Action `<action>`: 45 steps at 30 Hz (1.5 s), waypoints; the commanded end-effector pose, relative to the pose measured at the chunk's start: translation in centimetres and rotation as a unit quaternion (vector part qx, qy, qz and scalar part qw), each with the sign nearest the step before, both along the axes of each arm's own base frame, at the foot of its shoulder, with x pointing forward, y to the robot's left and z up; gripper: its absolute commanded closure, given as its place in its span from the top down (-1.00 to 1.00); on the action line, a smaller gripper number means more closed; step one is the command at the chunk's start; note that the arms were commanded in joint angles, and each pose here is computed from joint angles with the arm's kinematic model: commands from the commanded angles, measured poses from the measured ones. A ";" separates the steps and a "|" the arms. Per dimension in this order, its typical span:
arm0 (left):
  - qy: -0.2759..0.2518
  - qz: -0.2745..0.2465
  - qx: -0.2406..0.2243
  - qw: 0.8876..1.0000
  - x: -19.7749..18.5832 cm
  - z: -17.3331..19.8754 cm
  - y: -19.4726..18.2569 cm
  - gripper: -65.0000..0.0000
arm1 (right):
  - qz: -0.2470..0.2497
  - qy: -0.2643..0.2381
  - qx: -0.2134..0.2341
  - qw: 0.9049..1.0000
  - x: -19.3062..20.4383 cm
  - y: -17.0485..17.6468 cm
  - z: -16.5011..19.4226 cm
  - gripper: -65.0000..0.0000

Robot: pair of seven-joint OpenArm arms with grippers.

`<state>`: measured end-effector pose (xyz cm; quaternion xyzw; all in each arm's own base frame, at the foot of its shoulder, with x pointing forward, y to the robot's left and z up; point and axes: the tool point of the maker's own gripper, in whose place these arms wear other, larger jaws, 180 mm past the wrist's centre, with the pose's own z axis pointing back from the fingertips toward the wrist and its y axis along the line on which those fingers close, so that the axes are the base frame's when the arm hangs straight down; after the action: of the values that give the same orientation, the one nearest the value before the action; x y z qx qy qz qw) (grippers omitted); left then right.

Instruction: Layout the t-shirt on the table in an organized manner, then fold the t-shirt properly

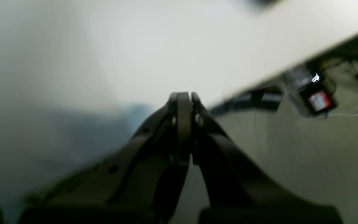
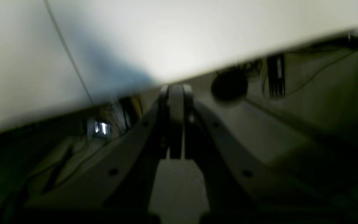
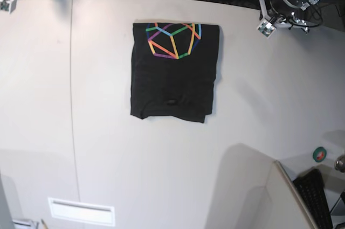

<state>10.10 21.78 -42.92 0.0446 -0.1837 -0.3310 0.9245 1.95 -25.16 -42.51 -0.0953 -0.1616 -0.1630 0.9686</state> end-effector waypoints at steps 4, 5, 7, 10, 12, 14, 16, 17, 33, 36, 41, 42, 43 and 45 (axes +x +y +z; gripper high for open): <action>0.059 -0.025 -0.013 0.998 -5.0 -0.8 -1.2 -1.00 | -0.036 0.075 0.051 0.995 -5.2 3.5 -1.3 -1.00; 0.078 -0.029 -0.016 0.996 -6.5 -1.3 -1.5 -1.00 | -0.030 0.102 0.071 0.992 -6.4 4.9 -2.1 -1.00; 0.123 -0.029 -0.025 0.992 -9.6 -2.6 -1.9 -1.00 | 0.006 0.140 0.114 0.984 -8.0 7.5 -4.4 -1.00; 0.205 -0.016 -0.031 0.978 -14.9 -5.7 -1.7 -1.00 | 0.085 0.194 0.173 0.962 -10.0 11.0 -9.0 -1.00; 0.233 -0.008 -0.061 0.971 -17.3 -7.8 -2.5 -1.00 | 0.112 0.233 0.182 0.949 -11.5 11.7 -12.0 -1.00; 0.253 0.011 -0.091 0.963 -20.0 -10.1 -2.8 -1.00 | 0.135 0.249 0.173 0.943 -11.9 11.9 -14.4 -1.00; 0.263 0.033 -0.111 0.958 -21.1 -12.1 -2.8 -1.00 | 0.168 0.250 0.164 0.940 -12.1 12.3 -15.9 -1.00; 0.266 0.049 -0.122 0.955 -21.7 -13.0 -2.7 -1.00 | 0.186 0.244 0.156 0.939 -11.7 12.3 -16.8 -1.00; 0.180 0.185 -0.283 0.924 -17.4 -19.5 -9.8 -1.00 | 0.334 0.098 0.039 0.937 -8.8 12.3 -22.8 -1.00; 0.148 0.152 -0.243 0.946 -15.6 -20.3 -9.0 -1.00 | 0.334 0.089 0.041 0.938 -8.2 12.5 -22.8 -1.00; 0.108 0.096 -0.146 0.979 -14.9 -21.2 -6.0 -1.00 | 0.319 0.087 0.042 0.943 -8.3 12.5 -22.8 -1.00; 0.105 0.086 -0.136 0.981 -15.0 -21.3 -5.7 -1.00 | 0.313 0.085 0.042 0.945 -8.2 12.6 -22.8 -1.00; 0.102 0.075 -0.127 0.984 -15.0 -21.3 -5.5 -1.00 | 0.307 0.084 0.042 0.947 -8.1 12.6 -22.8 -1.00; 0.101 0.063 -0.119 0.986 -15.0 -21.3 -5.3 -1.00 | 0.294 0.082 0.043 0.951 -8.0 12.7 -22.8 -1.00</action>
<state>-5.01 16.26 -64.34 -0.0904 -0.1194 -0.2489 0.9569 -5.70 -12.47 -65.35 -0.0147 -0.0953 0.1324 0.9865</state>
